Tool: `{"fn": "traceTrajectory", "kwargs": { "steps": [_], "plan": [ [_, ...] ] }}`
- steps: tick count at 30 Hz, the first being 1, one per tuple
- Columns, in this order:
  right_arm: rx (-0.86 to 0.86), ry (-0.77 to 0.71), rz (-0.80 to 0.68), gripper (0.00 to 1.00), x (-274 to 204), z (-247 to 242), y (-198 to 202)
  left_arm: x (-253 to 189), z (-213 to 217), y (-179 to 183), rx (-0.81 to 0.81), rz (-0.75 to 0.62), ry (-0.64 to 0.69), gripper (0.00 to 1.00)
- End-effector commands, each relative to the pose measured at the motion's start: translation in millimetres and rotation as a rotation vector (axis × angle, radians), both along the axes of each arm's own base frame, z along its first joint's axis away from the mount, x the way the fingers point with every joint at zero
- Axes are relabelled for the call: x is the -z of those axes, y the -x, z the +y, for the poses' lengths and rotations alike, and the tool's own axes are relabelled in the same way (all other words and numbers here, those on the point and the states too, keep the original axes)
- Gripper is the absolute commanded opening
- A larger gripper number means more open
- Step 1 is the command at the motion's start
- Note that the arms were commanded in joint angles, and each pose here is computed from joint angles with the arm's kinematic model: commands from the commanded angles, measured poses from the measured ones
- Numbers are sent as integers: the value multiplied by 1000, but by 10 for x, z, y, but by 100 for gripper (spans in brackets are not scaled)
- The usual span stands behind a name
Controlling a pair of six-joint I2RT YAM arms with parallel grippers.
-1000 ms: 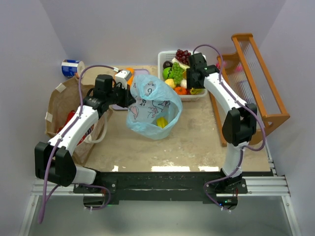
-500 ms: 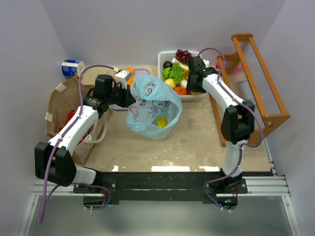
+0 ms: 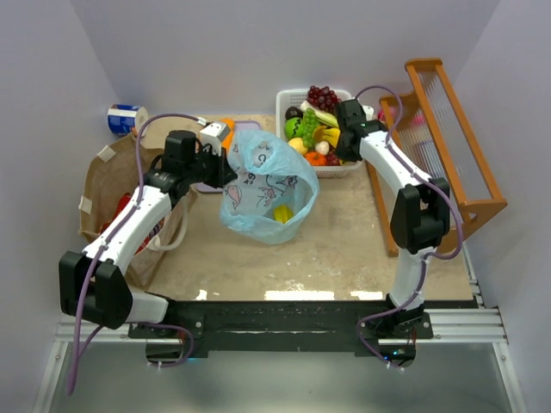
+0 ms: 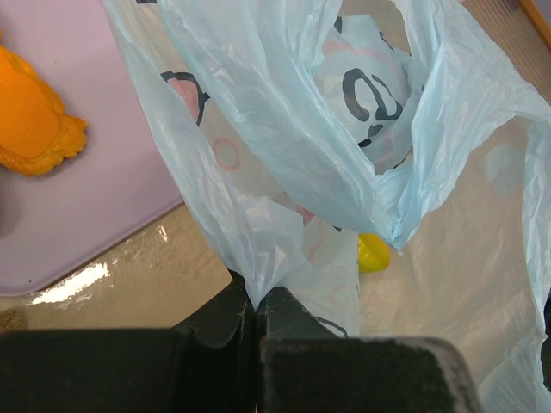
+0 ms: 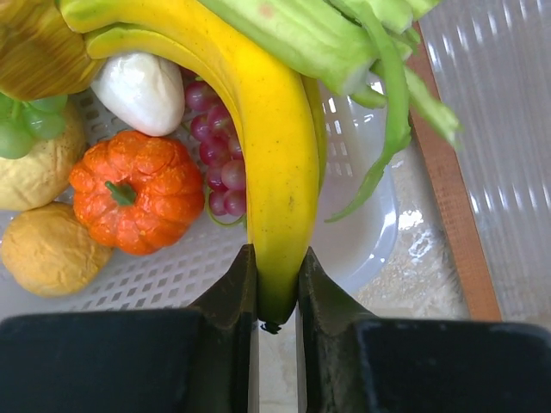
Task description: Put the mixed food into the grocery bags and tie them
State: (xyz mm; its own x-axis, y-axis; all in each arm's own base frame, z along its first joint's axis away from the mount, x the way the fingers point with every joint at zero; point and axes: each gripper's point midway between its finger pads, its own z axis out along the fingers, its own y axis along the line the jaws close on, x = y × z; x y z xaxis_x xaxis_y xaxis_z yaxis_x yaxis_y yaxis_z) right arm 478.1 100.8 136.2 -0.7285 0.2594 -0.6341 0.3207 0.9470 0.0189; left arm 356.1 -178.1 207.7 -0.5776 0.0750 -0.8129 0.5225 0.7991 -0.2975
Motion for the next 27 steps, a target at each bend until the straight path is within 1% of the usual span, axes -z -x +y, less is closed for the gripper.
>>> {"fn": "traceTrajectory", "kwargs": {
  "steps": [1, 5, 6, 9, 10, 12, 13, 15, 16, 19, 20, 22, 23, 25, 26, 27],
  "plan": [
    [-46, -52, -156, 0, -646, 59, 41, -222, -2, -9, -5, -73, 26, 0],
    [-87, -70, -253, 0, -995, 81, 99, -212, -3, -11, -5, -72, 25, 0],
    [-85, -74, -300, 0, -1151, 62, 111, -203, -3, -11, -5, -69, 24, 0],
    [-102, -53, -356, 0, -1381, 25, 168, -198, -4, -12, -6, -66, 25, 0],
    [-126, -42, -405, 0, -1575, 26, 224, -200, -3, -15, -8, -67, 26, 0],
    [-185, -27, -453, 0, -1741, 117, 306, -191, 9, -22, -14, -68, 20, 0],
    [-224, -15, -490, 0, -1907, 134, 403, -197, 13, -21, -17, -70, 21, 0],
    [-340, -37, -525, 0, -2029, 349, 545, -192, 24, -35, -26, -73, 18, 0],
    [-422, -53, -564, 0, -2187, 480, 690, -182, 28, -40, -29, -72, 16, 0],
    [-640, -142, -579, 0, -2230, 931, 1002, -163, 42, -55, -38, -71, 10, 0],
    [-732, -199, -572, 0, -2224, 1095, 1157, -135, 45, -58, -41, -63, 7, 0],
    [-845, -265, -572, 0, -2238, 1310, 1354, -121, 54, -67, -46, -62, 2, 0],
    [-920, -307, -558, 0, -2188, 1464, 1518, -113, 52, -73, -46, -61, 2, 0],
    [-1047, -412, -561, 0, -2219, 1753, 1781, -103, 56, -75, -49, -57, 0, 0],
    [-1086, -452, -529, 0, -2096, 1837, 1878, -105, 58, -79, -50, -59, 0, 0],
    [-1163, -523, -552, 0, -2166, 1974, 2015, -107, 65, -80, -54, -60, -2, 0]
  ]
}}
